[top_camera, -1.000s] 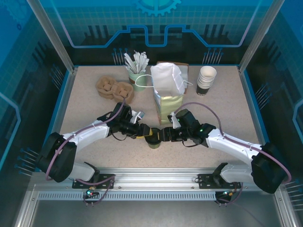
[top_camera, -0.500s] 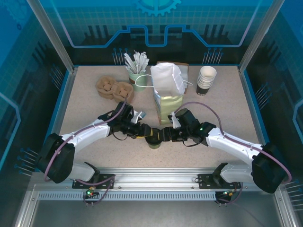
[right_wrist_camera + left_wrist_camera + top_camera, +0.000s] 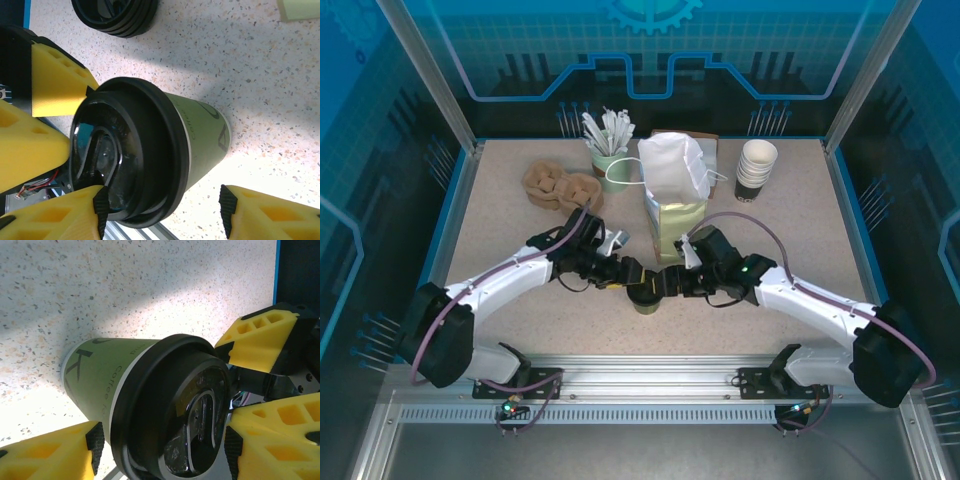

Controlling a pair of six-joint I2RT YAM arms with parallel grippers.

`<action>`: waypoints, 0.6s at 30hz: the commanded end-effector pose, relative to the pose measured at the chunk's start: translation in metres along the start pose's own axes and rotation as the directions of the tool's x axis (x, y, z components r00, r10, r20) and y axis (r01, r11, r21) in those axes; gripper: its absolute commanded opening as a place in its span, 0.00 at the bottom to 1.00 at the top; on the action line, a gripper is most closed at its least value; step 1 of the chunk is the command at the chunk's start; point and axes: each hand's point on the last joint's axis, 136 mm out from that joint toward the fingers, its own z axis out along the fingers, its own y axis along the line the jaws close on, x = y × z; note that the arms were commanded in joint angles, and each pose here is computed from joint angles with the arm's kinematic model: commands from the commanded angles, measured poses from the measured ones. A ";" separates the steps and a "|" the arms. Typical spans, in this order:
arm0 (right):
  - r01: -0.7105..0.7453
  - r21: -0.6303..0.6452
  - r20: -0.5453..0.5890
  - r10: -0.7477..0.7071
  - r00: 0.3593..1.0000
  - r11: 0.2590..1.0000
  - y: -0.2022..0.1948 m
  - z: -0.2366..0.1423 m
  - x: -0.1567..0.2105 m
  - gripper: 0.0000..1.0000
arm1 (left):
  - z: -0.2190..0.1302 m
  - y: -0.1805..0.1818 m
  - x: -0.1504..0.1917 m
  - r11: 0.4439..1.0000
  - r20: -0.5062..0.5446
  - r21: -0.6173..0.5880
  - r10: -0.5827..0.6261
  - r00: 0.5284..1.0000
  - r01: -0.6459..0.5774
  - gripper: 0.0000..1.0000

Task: Pack the takeout coffee

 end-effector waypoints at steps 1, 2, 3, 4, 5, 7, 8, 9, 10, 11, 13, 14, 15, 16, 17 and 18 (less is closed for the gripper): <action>0.019 -0.008 -0.003 -0.019 1.000 1.000 0.011 -0.007 -0.004 0.63 | -0.014 -0.011 -0.003 0.998 0.025 -0.024 0.055 0.998 -0.055 0.67; 0.023 -0.008 0.000 -0.023 1.000 1.000 0.012 -0.008 -0.005 0.63 | -0.016 -0.011 -0.003 0.998 0.029 -0.033 0.058 0.998 -0.057 0.67; 0.026 -0.008 0.003 -0.026 1.000 1.000 0.013 -0.010 -0.006 0.63 | -0.018 -0.011 -0.003 0.997 0.030 -0.048 0.059 0.998 -0.057 0.67; 0.029 -0.007 0.003 -0.029 1.000 1.000 0.014 -0.011 -0.007 0.64 | -0.021 -0.010 -0.004 0.996 0.033 -0.069 0.058 0.998 -0.056 0.66; 0.034 -0.007 0.007 -0.034 0.999 0.999 0.015 -0.013 -0.008 0.64 | -0.023 -0.010 -0.004 0.995 0.038 -0.085 0.062 0.997 -0.059 0.66; 0.045 -0.004 0.013 -0.045 0.999 0.999 0.018 -0.019 -0.010 0.64 | -0.030 -0.012 -0.006 0.991 0.053 -0.115 0.075 0.996 -0.069 0.67; 0.050 -0.001 0.013 -0.050 0.999 0.999 0.019 -0.021 -0.010 0.64 | -0.034 -0.013 -0.006 0.989 0.061 -0.125 0.083 0.995 -0.075 0.67; 0.057 0.006 0.016 -0.057 0.998 0.998 0.019 -0.025 -0.010 0.64 | -0.038 -0.016 -0.007 0.987 0.070 -0.137 0.096 0.993 -0.086 0.67; 0.061 0.012 0.015 -0.061 0.998 0.998 0.017 -0.027 -0.009 0.64 | -0.042 -0.018 -0.007 0.984 0.079 -0.151 0.110 0.991 -0.097 0.67; 0.076 0.007 0.037 -0.076 0.996 0.997 0.024 -0.035 -0.015 0.64 | -0.045 -0.020 -0.006 0.979 0.085 -0.175 0.124 0.989 -0.108 0.67; 0.089 0.019 0.050 -0.090 0.995 0.996 0.025 -0.044 -0.018 0.64 | -0.052 -0.024 -0.006 0.965 0.099 -0.225 0.161 0.982 -0.136 0.69; 0.095 0.025 0.061 -0.096 0.993 0.995 0.025 -0.050 -0.019 0.64 | -0.055 -0.025 -0.006 0.954 0.108 -0.262 0.181 0.978 -0.147 0.71; 0.096 0.030 0.069 -0.098 0.993 0.995 0.025 -0.054 -0.020 0.64 | -0.058 -0.027 -0.006 0.942 0.115 -0.296 0.200 0.973 -0.158 0.73; 0.096 0.035 0.079 -0.099 0.992 0.995 0.024 -0.060 -0.022 0.64 | -0.061 -0.029 -0.005 0.930 0.120 -0.326 0.220 0.968 -0.171 0.75; 0.095 0.039 0.091 -0.098 0.991 0.995 0.023 -0.064 -0.023 0.64 | -0.061 -0.032 -0.004 0.921 0.122 -0.342 0.240 0.963 -0.186 0.78; 0.088 0.045 0.107 -0.093 0.990 0.995 0.021 -0.071 -0.026 0.64 | -0.063 -0.036 -0.002 0.911 0.126 -0.359 0.261 0.957 -0.201 0.82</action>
